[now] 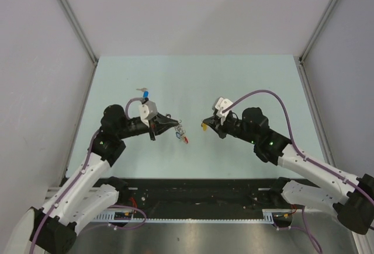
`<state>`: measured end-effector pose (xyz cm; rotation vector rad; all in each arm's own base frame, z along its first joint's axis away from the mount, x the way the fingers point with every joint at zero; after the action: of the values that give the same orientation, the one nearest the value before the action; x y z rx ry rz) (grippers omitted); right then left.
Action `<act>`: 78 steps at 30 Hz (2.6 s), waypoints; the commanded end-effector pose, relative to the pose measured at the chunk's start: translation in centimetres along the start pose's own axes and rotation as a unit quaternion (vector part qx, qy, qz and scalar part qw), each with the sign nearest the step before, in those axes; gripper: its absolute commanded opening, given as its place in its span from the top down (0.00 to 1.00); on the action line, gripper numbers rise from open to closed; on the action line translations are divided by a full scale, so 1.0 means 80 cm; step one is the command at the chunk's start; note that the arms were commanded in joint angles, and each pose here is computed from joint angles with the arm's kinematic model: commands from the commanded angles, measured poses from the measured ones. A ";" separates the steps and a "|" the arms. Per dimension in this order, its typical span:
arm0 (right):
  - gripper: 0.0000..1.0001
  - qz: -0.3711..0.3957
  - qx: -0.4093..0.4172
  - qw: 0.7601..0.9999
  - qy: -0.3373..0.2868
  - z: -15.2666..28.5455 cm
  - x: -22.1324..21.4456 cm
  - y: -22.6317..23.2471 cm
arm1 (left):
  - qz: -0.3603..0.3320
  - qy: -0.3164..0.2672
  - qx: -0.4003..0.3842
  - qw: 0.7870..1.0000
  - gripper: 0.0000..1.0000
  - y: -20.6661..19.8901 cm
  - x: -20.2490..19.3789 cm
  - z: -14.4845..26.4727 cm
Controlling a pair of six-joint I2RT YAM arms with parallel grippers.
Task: Put the keys on the keyring
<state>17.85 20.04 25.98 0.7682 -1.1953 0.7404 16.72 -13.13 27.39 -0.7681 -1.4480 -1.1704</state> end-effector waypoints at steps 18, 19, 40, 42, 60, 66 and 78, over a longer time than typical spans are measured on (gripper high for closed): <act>1.00 0.110 0.073 0.990 -0.047 0.020 0.042 0.054 | -0.137 -0.040 -0.157 0.977 1.00 0.001 0.024 -0.029; 1.00 0.111 0.074 0.990 -0.045 0.019 0.041 0.057 | -0.139 -0.041 -0.159 0.977 1.00 -0.002 0.023 -0.028; 1.00 0.133 0.093 0.986 -0.036 0.025 0.041 0.079 | -0.150 -0.060 -0.204 0.966 1.00 -0.024 0.014 -0.031; 1.00 0.134 0.090 0.986 -0.036 0.025 0.042 0.079 | -0.149 -0.059 -0.204 0.966 1.00 -0.024 0.014 -0.031; 1.00 0.133 0.111 0.984 -0.046 0.025 0.045 0.087 | -0.149 -0.070 -0.215 0.963 1.00 -0.027 0.017 -0.030; 1.00 0.133 0.117 0.983 -0.048 0.025 0.048 0.089 | -0.152 -0.073 -0.217 0.962 1.00 -0.028 0.018 -0.030; 1.00 0.134 0.125 0.982 -0.048 0.026 0.051 0.092 | -0.148 -0.070 -0.224 0.961 1.00 -0.029 0.016 -0.030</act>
<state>11.66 22.60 28.61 0.8227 -1.2418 1.1058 15.70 -16.12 27.07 -0.9374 -1.4076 -1.6622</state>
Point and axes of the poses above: each gripper's point midway between its finger pads, its own z axis back along the fingers, its own y axis along the line the jaws close on, x = y × z, the point moved 10 cm from there along z, back along the fingers, and after that the axes turned 14 degrees about -z, right-handed, at the moved point
